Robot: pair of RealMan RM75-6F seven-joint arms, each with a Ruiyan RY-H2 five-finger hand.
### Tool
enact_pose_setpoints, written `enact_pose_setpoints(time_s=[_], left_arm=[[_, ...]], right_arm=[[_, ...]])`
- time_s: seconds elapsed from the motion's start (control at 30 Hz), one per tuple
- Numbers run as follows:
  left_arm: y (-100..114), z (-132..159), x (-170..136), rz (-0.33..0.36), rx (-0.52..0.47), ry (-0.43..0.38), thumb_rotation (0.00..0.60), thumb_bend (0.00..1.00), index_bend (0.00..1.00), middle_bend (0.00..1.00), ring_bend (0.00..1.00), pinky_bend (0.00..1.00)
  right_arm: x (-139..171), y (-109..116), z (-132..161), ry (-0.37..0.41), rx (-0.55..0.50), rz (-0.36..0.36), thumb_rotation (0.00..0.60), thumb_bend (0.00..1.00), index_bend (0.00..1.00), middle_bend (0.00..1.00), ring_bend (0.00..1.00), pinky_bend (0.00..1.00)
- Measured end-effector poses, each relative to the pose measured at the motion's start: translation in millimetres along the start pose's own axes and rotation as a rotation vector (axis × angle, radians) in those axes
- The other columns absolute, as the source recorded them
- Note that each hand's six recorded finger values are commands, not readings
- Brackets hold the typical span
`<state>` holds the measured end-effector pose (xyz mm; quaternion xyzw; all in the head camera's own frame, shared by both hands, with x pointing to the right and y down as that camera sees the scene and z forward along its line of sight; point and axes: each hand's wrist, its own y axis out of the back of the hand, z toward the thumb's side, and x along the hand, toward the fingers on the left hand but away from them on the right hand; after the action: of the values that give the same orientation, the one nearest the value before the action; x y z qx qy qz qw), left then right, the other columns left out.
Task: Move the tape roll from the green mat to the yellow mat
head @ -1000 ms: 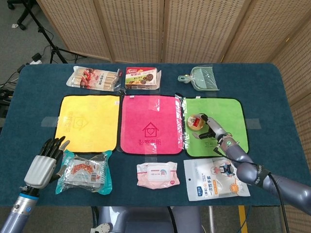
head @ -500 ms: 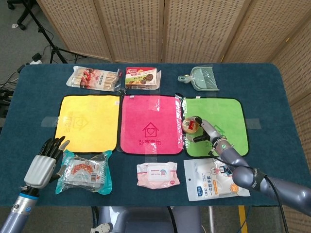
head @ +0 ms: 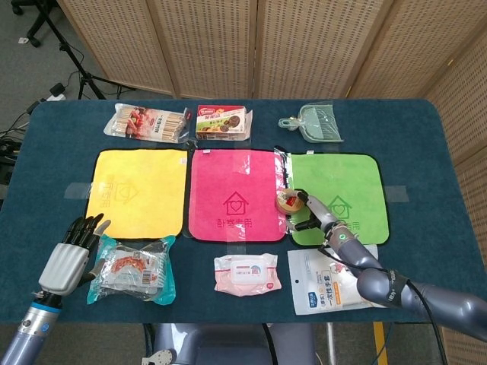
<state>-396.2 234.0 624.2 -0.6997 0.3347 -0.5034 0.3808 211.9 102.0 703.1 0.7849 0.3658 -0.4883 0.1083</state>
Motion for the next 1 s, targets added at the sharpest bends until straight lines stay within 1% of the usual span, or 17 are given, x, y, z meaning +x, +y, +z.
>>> enact_pose_setpoints(time_s=[0.6,0.77,1.0], left_arm=[[0,1,0,0.0,-0.002,-0.005,0.6,0.39,0.08,0.0,0.0,0.0],[0,2,0,-0.002,-0.003,-0.008,0.6,0.39,0.08,0.0,0.0,0.0],[1,3,0,0.0,-0.006,-0.014,0.6,0.39,0.08,0.0,0.0,0.0]], right_arm=[[7,-22,26,0.033,0.036,0.026,0.6,0.39,0.14,0.04,0.0,0.07],[11,-28,31,0.033,0.022,0.031,0.6,0.39,0.14,0.04,0.0,0.07],[17,-44,38,0.041,0.018,0.057,0.6,0.39,0.14,0.04,0.0,0.07]])
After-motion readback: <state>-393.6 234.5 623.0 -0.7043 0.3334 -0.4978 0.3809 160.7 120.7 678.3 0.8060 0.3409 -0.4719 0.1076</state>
